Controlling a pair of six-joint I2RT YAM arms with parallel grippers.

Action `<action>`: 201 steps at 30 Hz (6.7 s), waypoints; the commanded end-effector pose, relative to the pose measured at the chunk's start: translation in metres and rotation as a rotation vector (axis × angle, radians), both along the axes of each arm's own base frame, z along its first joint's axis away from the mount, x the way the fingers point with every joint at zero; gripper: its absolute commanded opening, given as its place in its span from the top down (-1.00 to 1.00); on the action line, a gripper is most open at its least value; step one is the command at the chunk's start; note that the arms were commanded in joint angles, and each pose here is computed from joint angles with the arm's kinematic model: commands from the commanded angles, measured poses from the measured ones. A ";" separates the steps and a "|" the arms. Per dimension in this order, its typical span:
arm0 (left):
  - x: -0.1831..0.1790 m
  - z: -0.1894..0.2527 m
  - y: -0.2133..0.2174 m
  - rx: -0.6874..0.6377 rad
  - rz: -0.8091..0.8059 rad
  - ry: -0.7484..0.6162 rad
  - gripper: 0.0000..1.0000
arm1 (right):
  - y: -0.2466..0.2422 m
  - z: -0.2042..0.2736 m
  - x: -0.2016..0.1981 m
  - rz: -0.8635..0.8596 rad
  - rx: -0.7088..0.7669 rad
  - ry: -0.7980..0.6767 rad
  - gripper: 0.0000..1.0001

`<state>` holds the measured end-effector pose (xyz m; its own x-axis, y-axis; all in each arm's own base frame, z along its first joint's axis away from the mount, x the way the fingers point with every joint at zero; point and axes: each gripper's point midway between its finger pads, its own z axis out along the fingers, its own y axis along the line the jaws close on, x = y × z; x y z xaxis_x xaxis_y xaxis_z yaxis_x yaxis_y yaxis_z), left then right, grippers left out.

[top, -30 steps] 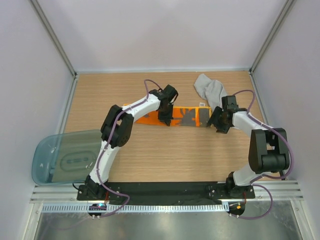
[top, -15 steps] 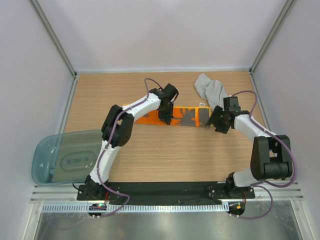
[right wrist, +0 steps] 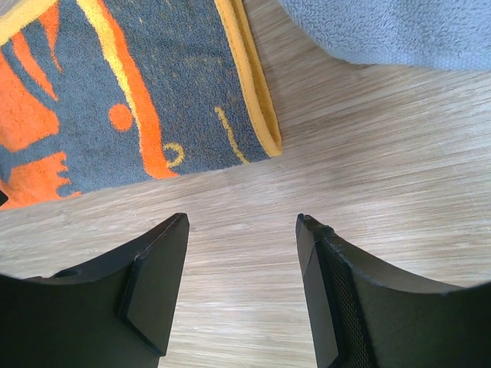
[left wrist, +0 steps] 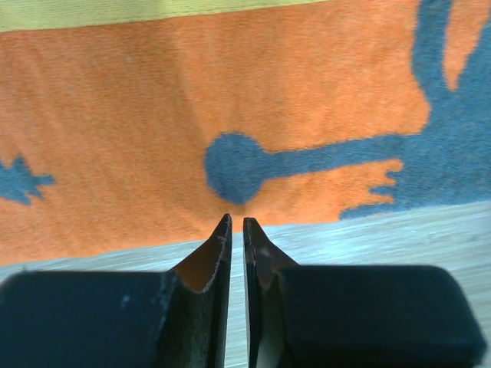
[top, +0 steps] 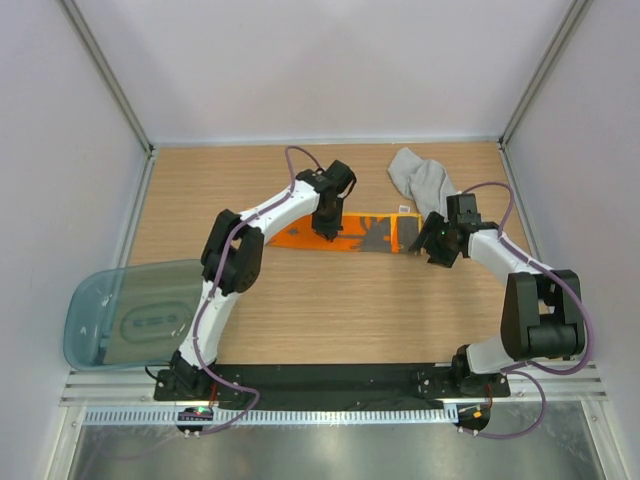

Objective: Roll the towels
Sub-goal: Fold the towel

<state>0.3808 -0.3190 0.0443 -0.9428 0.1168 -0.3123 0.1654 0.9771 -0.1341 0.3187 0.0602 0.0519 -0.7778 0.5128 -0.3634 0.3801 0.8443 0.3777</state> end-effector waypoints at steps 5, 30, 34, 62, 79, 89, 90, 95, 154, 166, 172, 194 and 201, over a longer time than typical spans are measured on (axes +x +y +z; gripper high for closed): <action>-0.005 -0.013 0.019 0.067 -0.003 0.034 0.82 | 0.001 -0.002 0.009 -0.009 0.010 -0.021 -0.30; -0.020 -0.037 0.025 0.086 -0.013 0.095 0.86 | -0.005 -0.049 0.029 -0.113 0.041 0.016 0.15; -0.020 -0.037 0.024 0.082 -0.009 0.100 0.86 | -0.004 -0.050 0.026 -0.110 0.046 0.015 0.39; -0.076 -0.015 -0.030 -0.102 -0.017 0.210 0.82 | 0.028 0.054 0.063 0.143 0.026 -0.117 0.94; -0.022 0.118 0.118 -0.322 0.251 0.004 -0.52 | 0.195 0.137 0.066 0.469 0.013 -0.243 0.94; -0.088 0.149 0.212 -0.139 0.277 -0.196 -0.64 | 0.285 0.144 0.053 0.577 0.032 -0.268 0.94; -0.096 0.142 0.221 -0.099 0.286 -0.199 -0.65 | 0.291 0.142 0.051 0.585 0.032 -0.265 0.94; -0.121 0.155 0.241 -0.067 0.272 -0.313 -0.76 | 0.323 0.137 0.045 0.612 0.046 -0.268 0.94; -0.108 0.124 0.208 -0.193 0.311 -0.262 -0.87 | 0.196 0.056 0.027 0.483 0.096 -0.174 -0.60; -0.061 0.083 0.170 -0.179 0.288 -0.092 -0.79 | 0.182 -0.010 0.011 0.490 0.083 -0.034 -0.54; -0.059 0.058 0.164 -0.179 0.302 -0.043 -0.74 | 0.193 -0.021 0.001 0.519 0.158 -0.012 -0.39; -0.059 0.006 0.162 -0.067 0.324 0.052 0.41 | 0.194 -0.072 -0.040 0.517 0.229 0.077 0.36; -0.058 0.000 0.177 0.019 0.317 0.030 0.99 | 0.173 -0.085 -0.064 0.489 0.176 0.126 0.44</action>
